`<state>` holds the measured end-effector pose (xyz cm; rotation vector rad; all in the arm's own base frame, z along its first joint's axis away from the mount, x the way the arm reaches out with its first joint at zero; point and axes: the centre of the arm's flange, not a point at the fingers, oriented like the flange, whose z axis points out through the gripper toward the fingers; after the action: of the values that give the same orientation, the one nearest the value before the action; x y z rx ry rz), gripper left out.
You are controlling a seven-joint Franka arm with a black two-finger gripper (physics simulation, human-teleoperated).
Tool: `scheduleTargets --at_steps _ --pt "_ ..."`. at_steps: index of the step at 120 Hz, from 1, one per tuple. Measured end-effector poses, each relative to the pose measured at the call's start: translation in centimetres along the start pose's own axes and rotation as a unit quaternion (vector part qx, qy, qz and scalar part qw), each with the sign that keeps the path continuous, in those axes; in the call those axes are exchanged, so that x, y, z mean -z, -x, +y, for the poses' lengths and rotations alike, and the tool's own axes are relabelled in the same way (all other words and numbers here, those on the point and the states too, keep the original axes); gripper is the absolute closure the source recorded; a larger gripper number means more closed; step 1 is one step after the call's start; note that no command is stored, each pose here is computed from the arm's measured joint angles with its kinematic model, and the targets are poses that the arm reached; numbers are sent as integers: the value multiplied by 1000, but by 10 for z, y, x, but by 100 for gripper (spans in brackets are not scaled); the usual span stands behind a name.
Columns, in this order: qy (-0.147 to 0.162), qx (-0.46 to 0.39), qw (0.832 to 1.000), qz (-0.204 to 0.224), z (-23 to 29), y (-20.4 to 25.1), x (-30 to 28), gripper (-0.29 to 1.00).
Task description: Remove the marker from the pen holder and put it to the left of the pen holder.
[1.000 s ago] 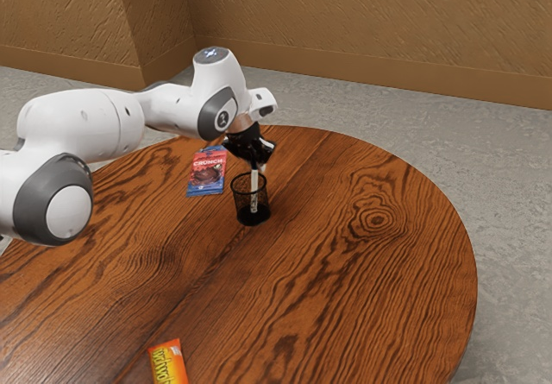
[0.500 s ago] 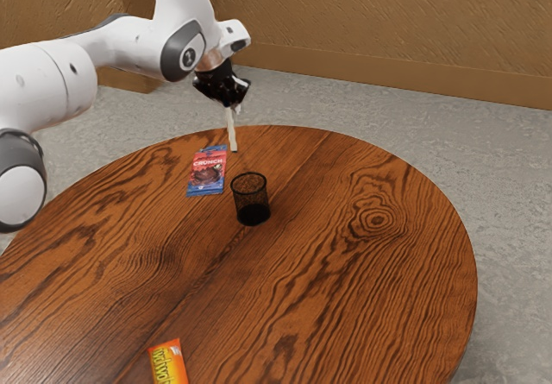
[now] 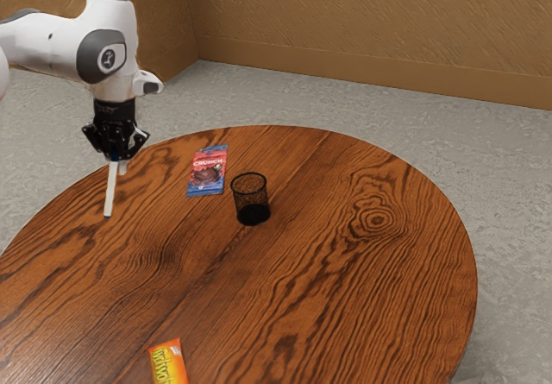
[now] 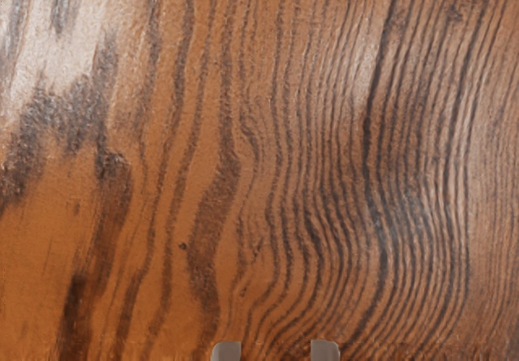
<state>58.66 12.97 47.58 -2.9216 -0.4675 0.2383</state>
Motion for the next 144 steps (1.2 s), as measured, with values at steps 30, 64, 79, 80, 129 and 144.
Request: scheduleTargets --at_steps 30,64,79,80,129,144 --pt "-41 9 984 -173 -11 27 -102 75" --pt "-68 -2 972 -223 9 17 -166 75" --pt "-71 -6 973 -220 17 13 -177 75" --pt "-71 -6 973 -220 18 12 -177 75" --pt "-63 -11 977 -204 33 7 -182 41" --pt "-60 -12 978 -201 35 7 -180 23"
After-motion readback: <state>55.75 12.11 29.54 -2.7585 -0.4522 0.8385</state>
